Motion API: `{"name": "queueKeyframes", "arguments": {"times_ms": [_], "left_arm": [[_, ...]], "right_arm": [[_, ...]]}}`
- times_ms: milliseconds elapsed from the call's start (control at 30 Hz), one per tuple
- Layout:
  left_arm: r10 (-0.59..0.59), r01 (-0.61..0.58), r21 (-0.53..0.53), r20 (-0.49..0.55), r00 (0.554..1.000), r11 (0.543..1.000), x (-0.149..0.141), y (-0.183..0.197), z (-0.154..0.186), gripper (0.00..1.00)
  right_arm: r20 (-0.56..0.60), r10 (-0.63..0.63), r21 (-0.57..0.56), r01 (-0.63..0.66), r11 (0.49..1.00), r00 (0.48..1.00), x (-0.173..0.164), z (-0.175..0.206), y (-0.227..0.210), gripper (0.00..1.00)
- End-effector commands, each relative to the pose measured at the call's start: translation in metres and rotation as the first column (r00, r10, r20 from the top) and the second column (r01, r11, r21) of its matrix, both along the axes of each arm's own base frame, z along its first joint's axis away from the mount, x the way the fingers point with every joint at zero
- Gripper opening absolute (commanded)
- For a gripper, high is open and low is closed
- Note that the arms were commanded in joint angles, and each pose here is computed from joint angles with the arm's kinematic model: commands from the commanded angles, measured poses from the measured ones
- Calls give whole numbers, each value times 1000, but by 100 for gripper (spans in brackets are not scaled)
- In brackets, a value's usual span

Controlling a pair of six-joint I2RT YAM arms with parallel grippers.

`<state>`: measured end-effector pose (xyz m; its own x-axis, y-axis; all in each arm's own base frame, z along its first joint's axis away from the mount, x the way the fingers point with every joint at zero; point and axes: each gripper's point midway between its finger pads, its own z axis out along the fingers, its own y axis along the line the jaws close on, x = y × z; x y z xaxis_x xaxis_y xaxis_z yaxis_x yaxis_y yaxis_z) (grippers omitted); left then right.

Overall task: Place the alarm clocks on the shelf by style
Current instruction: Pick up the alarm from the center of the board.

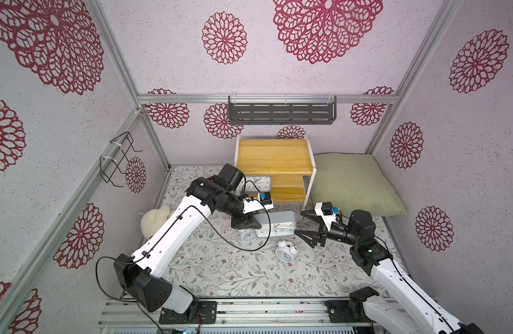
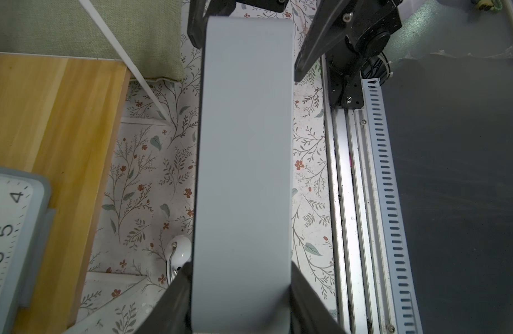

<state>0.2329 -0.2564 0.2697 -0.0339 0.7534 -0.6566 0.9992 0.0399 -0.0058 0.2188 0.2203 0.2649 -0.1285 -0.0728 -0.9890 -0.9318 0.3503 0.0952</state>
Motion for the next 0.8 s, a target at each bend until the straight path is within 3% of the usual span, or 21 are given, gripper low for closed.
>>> {"name": "queueKeyframes", "arguments": {"times_ms": [0, 300, 633, 767], "left_arm": [[-73, 74, -66, 16, 997, 995, -5, -12, 16, 20], [-99, 99, -66, 1, 995, 993, 1, -20, 16, 20], [-103, 102, -76, -6, 995, 992, 5, -25, 19, 21], [-106, 105, -79, -5, 994, 991, 5, -26, 20, 23]], "right_arm": [[76, 66, 23, -68, 997, 995, -6, 22, 5, 87], [63, 124, 25, -126, 992, 990, -8, 22, 12, 73], [52, 115, 17, -116, 993, 992, -6, 19, 12, 51], [54, 88, 14, -89, 996, 995, -2, 19, 11, 37]]}}
